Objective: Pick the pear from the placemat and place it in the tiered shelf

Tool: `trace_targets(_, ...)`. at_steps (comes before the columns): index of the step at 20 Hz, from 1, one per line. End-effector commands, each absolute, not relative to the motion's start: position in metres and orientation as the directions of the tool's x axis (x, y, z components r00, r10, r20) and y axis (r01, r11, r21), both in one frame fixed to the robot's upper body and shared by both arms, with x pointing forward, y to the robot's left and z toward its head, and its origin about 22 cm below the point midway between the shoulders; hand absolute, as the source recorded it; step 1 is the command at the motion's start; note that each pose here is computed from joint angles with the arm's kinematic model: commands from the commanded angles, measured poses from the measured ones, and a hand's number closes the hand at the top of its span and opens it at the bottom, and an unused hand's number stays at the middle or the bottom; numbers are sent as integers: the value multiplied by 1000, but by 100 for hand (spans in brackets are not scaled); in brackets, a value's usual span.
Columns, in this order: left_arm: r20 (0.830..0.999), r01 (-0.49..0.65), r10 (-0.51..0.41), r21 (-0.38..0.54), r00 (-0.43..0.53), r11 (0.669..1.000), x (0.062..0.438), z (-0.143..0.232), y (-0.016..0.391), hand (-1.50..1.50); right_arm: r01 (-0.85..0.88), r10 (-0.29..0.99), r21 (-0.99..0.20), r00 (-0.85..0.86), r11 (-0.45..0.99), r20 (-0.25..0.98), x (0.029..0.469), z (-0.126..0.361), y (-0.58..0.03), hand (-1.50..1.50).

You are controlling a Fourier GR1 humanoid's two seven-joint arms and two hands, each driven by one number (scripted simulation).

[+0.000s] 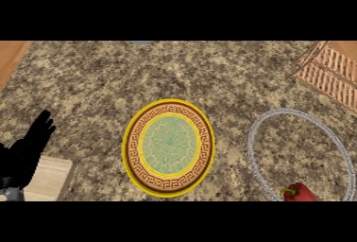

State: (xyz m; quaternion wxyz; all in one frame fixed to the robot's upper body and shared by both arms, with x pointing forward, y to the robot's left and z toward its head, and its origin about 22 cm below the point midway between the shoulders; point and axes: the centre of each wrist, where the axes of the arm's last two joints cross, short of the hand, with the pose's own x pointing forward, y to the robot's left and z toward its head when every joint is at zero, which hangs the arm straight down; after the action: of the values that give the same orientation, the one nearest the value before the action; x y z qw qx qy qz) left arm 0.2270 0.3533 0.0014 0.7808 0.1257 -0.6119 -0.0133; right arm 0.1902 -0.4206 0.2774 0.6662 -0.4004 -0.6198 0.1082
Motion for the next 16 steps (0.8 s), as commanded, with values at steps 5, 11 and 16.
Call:
trace_targets(5, 955, -112, -160, 193, 251, 975, 244, 10, 355, 0, 497, 634, -631, 190, 596, 749, 163, 327, -433, 150)
trace_targets(11, 959, -120, -175, 205, 222, 971, 222, 5, 369, 0, 513, 687, -734, 331, 445, 647, 173, 384, -451, 150)
trace_targets(16, 957, -112, -164, 195, 241, 974, 228, -7, 351, 0, 486, 694, -755, 348, 440, 630, 191, 383, -474, 150)
